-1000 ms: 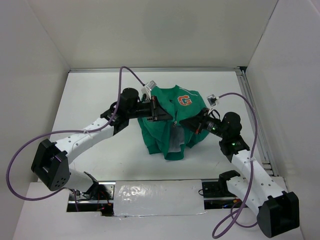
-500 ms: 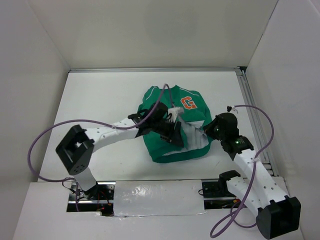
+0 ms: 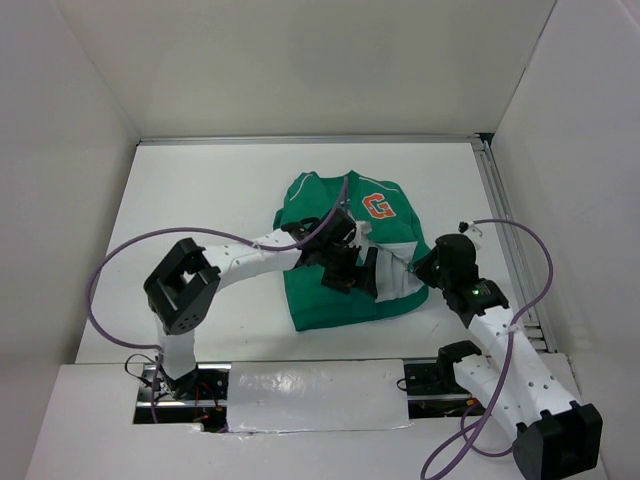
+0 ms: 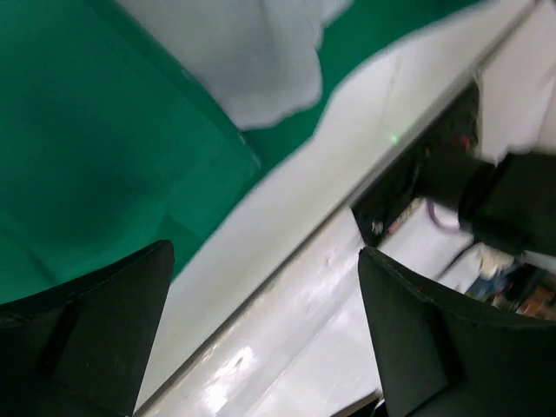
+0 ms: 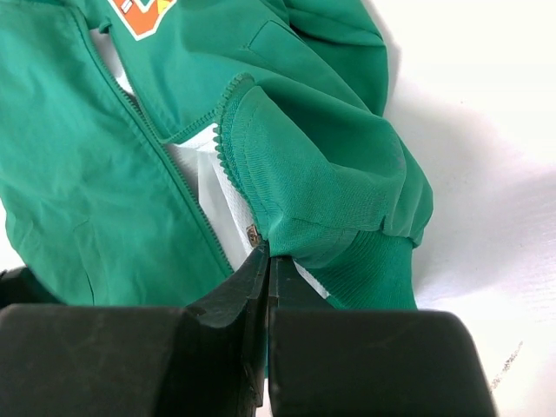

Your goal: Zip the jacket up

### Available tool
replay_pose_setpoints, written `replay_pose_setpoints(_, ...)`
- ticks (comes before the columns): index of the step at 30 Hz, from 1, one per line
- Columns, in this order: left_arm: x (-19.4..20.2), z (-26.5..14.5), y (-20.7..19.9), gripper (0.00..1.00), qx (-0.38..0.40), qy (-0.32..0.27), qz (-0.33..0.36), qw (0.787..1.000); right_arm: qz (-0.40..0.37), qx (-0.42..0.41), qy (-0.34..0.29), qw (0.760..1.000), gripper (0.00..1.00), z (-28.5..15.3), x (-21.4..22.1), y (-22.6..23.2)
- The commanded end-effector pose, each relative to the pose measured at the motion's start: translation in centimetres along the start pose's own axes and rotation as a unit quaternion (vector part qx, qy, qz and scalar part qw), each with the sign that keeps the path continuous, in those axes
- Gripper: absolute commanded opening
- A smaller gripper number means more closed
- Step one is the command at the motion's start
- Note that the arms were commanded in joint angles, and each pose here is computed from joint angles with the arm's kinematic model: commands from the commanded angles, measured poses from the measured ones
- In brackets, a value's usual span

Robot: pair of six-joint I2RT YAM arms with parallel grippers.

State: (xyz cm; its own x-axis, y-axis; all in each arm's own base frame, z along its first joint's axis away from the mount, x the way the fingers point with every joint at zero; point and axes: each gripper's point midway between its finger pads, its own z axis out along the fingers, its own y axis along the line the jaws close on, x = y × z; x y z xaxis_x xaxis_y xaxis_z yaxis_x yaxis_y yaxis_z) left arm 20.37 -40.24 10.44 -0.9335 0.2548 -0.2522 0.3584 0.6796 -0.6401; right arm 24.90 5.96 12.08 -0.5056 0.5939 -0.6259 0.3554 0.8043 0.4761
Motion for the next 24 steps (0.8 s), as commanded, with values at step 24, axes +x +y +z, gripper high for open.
replay_pose_setpoints(24, 3.1, 6.5, 11.8, 0.65, -0.453, -0.005, -0.197, 0.869, 0.018, 0.030, -0.033, 0.999, 0.00, 0.5, -0.4, -2.0)
